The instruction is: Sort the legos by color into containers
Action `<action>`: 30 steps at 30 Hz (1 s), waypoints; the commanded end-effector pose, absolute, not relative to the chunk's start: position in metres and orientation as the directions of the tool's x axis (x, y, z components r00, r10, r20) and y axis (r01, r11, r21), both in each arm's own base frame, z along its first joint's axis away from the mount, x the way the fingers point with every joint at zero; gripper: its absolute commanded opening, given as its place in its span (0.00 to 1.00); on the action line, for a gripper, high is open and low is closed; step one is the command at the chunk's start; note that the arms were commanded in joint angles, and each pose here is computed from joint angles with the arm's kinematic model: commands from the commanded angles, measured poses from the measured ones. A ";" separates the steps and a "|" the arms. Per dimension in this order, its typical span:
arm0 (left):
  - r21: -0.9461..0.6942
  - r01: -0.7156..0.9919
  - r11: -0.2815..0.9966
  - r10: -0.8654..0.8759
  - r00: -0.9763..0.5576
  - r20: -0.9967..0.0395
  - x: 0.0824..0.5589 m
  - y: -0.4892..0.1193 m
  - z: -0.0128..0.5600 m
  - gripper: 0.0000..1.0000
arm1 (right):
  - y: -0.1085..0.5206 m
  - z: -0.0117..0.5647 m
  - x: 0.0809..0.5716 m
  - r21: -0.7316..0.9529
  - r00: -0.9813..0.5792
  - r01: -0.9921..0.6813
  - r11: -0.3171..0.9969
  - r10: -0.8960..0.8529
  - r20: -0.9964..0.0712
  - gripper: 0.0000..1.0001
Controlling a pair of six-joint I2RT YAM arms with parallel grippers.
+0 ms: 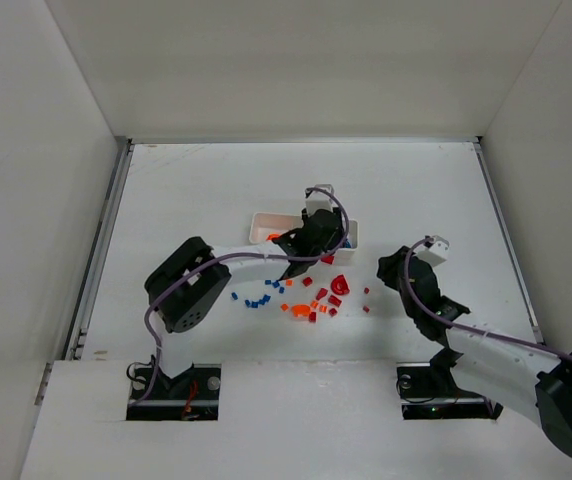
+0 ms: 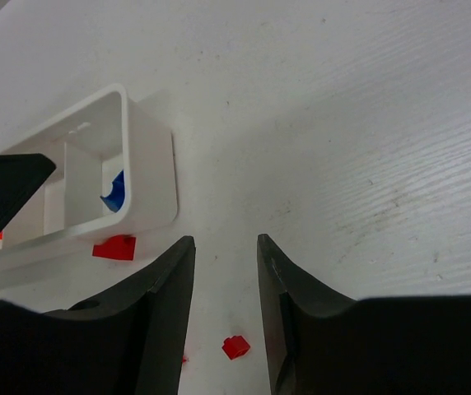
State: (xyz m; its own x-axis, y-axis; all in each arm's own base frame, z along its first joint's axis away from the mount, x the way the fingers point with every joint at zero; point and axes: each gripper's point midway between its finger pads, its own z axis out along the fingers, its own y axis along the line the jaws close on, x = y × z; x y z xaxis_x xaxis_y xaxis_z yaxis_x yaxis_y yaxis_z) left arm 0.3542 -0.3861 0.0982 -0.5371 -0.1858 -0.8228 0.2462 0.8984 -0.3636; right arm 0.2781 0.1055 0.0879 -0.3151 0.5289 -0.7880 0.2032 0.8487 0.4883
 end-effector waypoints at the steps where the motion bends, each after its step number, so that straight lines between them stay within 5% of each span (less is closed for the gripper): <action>1: -0.408 0.259 0.875 -0.259 -0.463 -0.848 0.347 -0.365 0.151 0.38 | 0.117 0.104 0.286 0.507 -0.290 0.150 0.849 0.528 -0.798 0.37; 8: -0.374 0.285 0.882 -0.199 -0.495 -0.846 0.285 -0.307 0.133 0.29 | 0.168 0.099 0.267 0.483 -0.422 -0.008 0.876 0.435 -0.796 0.27; 15: -0.310 0.320 0.895 -0.089 -0.555 -0.827 0.225 -0.271 0.095 0.29 | 0.199 0.083 0.242 0.401 -0.545 -0.083 0.912 0.296 -0.785 0.50; 22: -0.334 0.367 0.868 -0.050 -0.606 -0.794 0.186 -0.271 0.077 0.36 | 0.211 0.075 0.245 0.351 -0.602 -0.101 0.931 0.223 -0.766 0.57; 30: -0.329 0.443 0.834 0.011 -0.608 -0.794 0.163 -0.280 0.078 0.49 | 0.218 0.059 0.247 0.297 -0.687 -0.123 0.947 0.135 -0.714 0.50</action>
State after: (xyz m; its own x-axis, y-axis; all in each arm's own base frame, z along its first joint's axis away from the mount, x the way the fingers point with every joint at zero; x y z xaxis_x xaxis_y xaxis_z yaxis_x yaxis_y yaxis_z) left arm 0.1686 -0.2791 0.0718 -0.6121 0.0200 -0.7906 0.4283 0.8488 -0.3101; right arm 0.2412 0.2077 0.0494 -0.6760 0.1594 -0.7194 -0.0914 0.9507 0.2965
